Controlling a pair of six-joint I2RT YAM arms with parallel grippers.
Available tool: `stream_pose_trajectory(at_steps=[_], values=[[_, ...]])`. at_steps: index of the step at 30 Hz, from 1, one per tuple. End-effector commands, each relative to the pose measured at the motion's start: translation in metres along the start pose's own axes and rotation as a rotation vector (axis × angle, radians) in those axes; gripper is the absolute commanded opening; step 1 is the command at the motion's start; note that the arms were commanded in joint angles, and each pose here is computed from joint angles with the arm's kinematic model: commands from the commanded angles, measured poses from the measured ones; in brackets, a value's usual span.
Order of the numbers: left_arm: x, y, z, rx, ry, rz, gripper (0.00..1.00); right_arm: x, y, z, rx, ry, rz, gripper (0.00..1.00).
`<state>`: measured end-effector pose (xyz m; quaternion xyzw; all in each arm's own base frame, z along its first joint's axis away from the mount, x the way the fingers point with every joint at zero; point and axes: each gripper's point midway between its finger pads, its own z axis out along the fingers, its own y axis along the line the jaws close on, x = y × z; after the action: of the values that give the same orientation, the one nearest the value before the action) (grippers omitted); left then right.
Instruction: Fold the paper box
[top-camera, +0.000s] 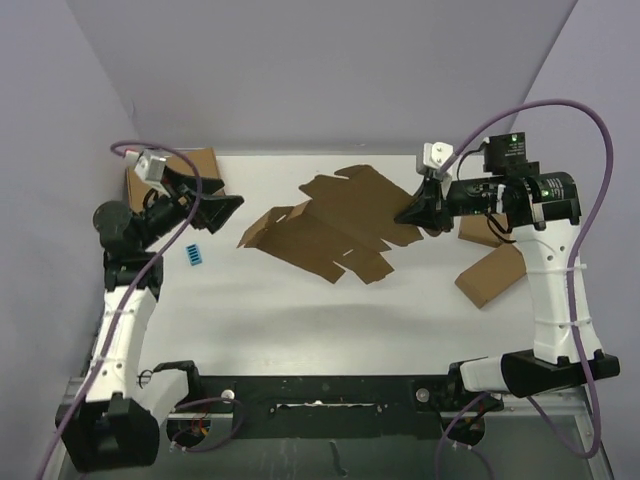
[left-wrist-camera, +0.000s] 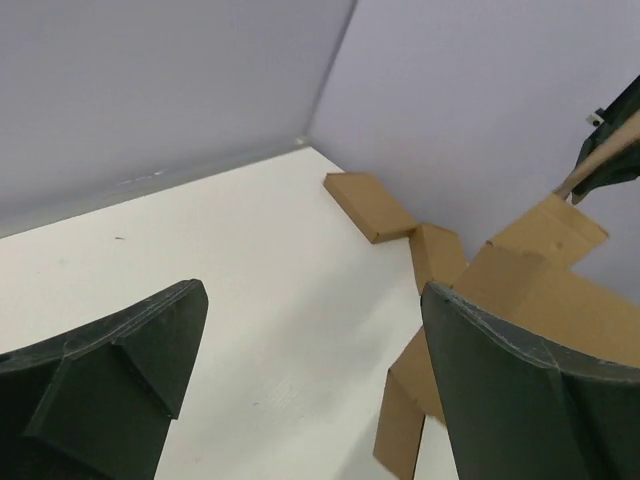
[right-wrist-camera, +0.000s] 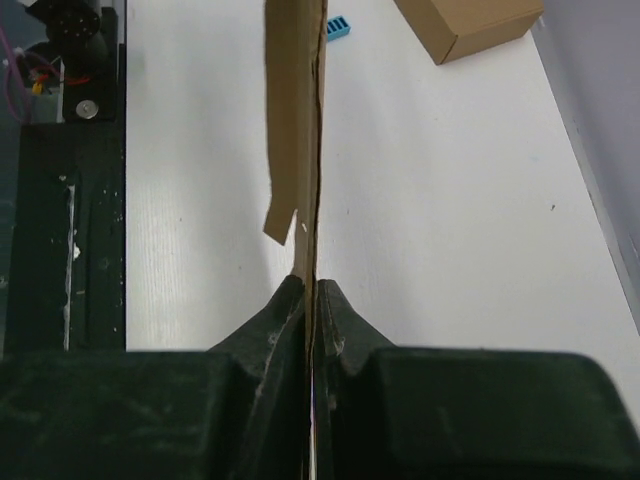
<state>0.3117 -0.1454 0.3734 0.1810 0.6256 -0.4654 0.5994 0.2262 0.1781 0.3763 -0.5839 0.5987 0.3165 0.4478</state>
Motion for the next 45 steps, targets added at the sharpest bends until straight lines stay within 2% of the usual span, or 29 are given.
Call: stream_pose_trajectory(at_steps=[1,5,8,12,16,22,26,31,37,40,45], values=[[-0.015,-0.001,-0.039,-0.193,-0.202,-0.055,0.88,-0.027,-0.010,-0.014,0.042,-0.129,0.088,0.00],[0.026,0.001,-0.060,-0.238,-0.263,-0.211,0.86,-0.033,-0.019,-0.018,0.020,-0.197,0.199,0.00],[0.057,0.001,-0.068,-0.208,-0.300,-0.317,0.82,-0.038,-0.022,-0.016,-0.003,-0.228,0.272,0.00],[0.093,0.008,-0.070,-0.212,-0.281,-0.387,0.77,-0.048,-0.030,-0.018,-0.027,-0.285,0.348,0.00],[0.112,-0.004,-0.055,-0.157,-0.262,-0.368,0.75,-0.058,-0.037,-0.021,-0.063,-0.336,0.426,0.00],[0.116,-0.039,-0.027,-0.058,-0.245,-0.310,0.75,-0.058,-0.049,-0.020,-0.054,-0.355,0.506,0.00],[0.105,-0.079,-0.012,-0.002,-0.213,-0.187,0.72,-0.048,-0.054,-0.015,-0.052,-0.356,0.573,0.00],[0.096,-0.134,0.003,0.072,-0.211,0.133,0.72,-0.039,-0.058,-0.009,-0.068,-0.362,0.628,0.00],[0.110,-0.185,0.044,0.127,-0.199,0.538,0.75,-0.035,-0.059,-0.007,-0.052,-0.360,0.647,0.00],[0.114,-0.199,0.068,0.088,-0.224,0.710,0.81,-0.032,-0.058,-0.005,-0.057,-0.361,0.665,0.00],[0.109,-0.189,0.098,-0.029,-0.257,0.784,0.86,-0.032,-0.056,-0.005,-0.057,-0.362,0.664,0.00]])
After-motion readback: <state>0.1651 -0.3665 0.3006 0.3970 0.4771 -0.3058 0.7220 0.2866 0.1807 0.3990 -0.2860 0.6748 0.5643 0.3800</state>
